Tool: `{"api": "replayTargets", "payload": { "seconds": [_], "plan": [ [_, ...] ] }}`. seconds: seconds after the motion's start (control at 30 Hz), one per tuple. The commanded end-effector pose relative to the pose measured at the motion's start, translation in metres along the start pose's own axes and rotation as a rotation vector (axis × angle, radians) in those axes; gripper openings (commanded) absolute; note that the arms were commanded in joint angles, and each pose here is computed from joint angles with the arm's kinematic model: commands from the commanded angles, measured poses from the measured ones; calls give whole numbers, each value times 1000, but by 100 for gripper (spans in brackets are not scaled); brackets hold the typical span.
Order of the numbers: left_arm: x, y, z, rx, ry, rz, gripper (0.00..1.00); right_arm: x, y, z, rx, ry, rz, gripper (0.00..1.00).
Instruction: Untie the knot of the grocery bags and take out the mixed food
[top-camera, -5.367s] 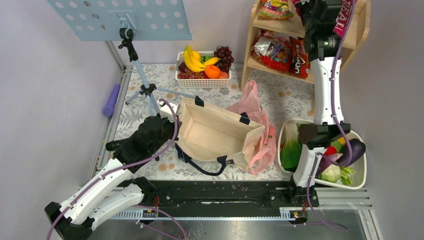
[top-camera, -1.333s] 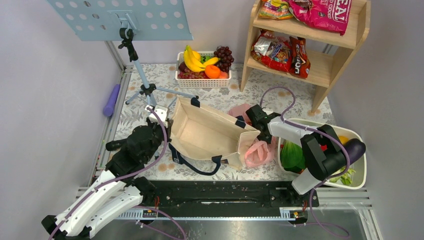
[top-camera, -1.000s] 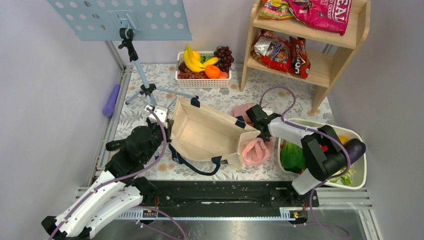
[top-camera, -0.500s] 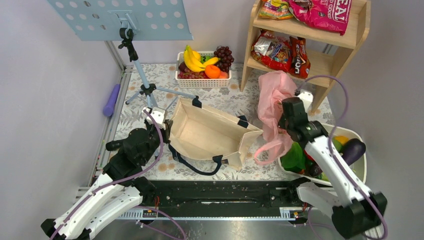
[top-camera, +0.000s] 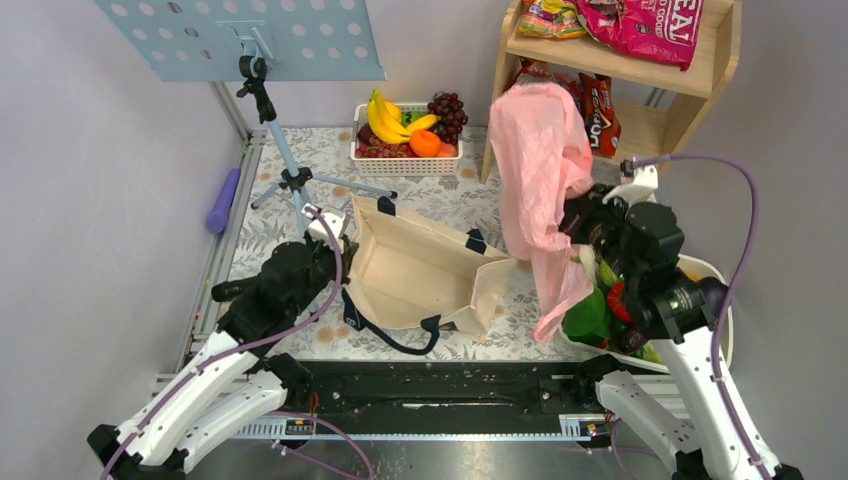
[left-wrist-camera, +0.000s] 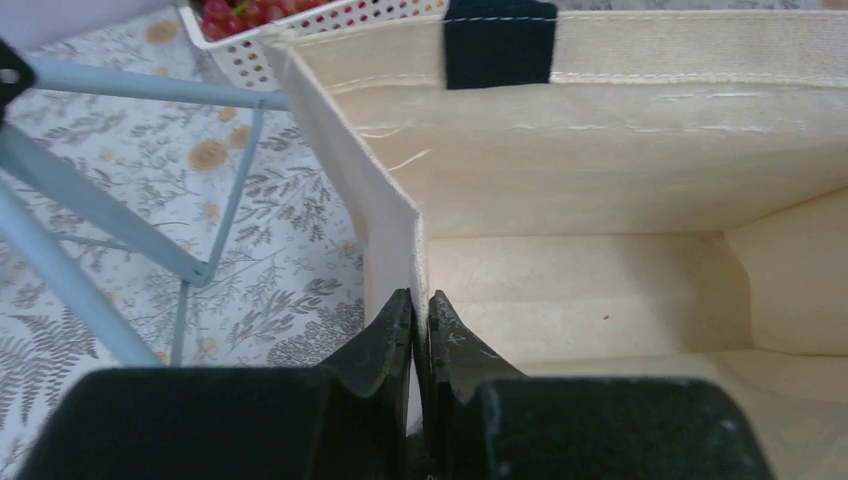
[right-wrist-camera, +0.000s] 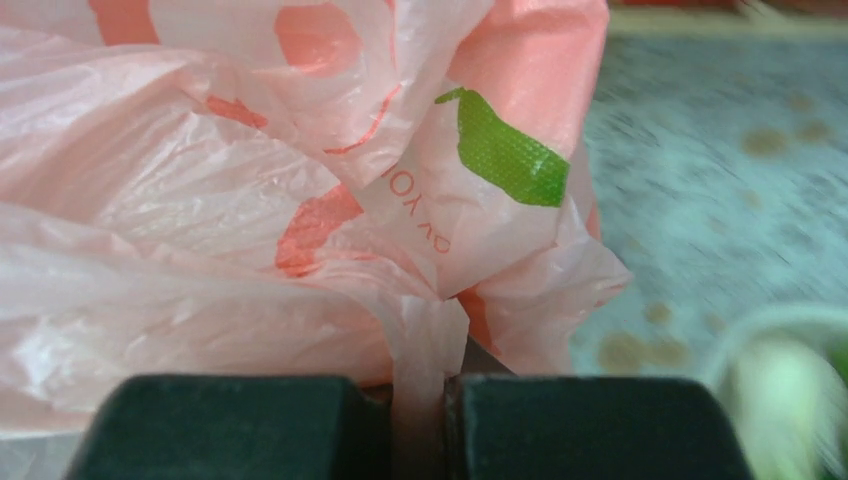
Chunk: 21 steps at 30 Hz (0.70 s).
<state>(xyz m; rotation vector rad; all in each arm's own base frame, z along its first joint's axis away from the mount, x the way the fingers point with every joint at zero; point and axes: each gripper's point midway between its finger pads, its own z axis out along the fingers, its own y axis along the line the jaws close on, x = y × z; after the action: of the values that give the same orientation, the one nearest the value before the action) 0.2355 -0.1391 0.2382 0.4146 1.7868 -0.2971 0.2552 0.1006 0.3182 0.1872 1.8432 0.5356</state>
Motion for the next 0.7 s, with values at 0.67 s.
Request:
{"api": "replayTargets", "payload": {
  "seconds": [0.67],
  "plan": [
    [-39, -27, 15, 294, -5, -240, 0, -31, 315, -5, -1076, -501, -214, 0]
  ]
}}
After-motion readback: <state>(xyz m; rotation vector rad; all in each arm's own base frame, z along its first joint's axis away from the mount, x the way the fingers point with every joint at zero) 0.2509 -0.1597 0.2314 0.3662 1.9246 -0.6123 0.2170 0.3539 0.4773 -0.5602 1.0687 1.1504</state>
